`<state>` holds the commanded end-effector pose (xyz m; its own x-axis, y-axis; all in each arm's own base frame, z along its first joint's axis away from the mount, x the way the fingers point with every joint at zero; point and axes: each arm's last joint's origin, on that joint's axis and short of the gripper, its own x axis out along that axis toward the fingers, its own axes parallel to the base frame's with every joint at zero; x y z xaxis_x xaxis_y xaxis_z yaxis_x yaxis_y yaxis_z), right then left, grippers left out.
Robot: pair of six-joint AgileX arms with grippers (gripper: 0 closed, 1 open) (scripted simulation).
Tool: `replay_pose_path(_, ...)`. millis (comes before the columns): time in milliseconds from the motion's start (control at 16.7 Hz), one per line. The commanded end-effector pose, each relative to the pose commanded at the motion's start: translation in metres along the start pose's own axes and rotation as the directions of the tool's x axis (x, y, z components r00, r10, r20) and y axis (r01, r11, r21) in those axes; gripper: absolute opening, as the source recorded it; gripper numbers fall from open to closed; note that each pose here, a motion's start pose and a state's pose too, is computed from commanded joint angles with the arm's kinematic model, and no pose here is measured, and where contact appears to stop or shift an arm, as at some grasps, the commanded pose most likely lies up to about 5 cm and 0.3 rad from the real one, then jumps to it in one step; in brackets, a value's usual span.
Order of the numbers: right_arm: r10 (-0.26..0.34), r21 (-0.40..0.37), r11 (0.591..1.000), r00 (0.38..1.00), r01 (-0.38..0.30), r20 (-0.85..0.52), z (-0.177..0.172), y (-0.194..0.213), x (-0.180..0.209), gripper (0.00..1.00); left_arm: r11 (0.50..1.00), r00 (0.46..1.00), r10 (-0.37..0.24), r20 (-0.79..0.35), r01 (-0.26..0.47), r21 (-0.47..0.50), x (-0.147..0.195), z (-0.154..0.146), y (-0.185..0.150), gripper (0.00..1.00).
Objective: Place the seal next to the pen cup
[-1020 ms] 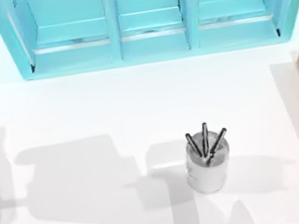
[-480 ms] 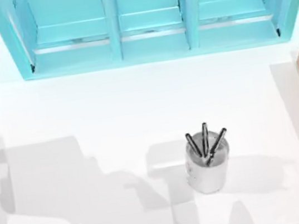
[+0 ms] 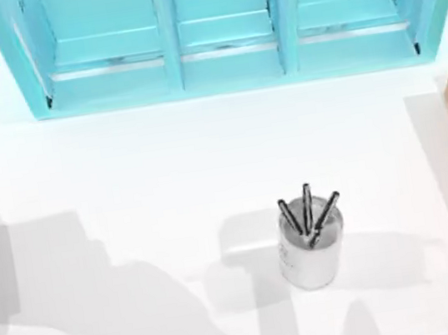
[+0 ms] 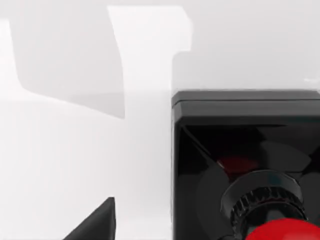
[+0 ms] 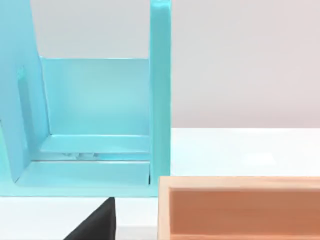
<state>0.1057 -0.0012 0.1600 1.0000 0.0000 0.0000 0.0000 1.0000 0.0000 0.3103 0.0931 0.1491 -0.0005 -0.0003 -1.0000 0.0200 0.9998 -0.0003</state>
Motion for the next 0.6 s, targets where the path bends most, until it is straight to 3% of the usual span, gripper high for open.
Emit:
replay_pose_path(60, 0.000, 0.000, 1.000, 1.000, 0.000, 0.000, 0.0000, 0.0000, 0.0000, 1.00, 1.000, 1.000, 0.000, 0.000, 0.000, 0.000, 0.0000, 0.0000, 0.0000, 1.00)
replay_pose_path(600, 0.000, 0.000, 1.000, 1.000, 0.000, 0.000, 0.0000, 0.0000, 0.0000, 1.00, 1.000, 1.000, 0.000, 0.000, 0.000, 0.000, 0.0000, 0.0000, 0.0000, 0.32)
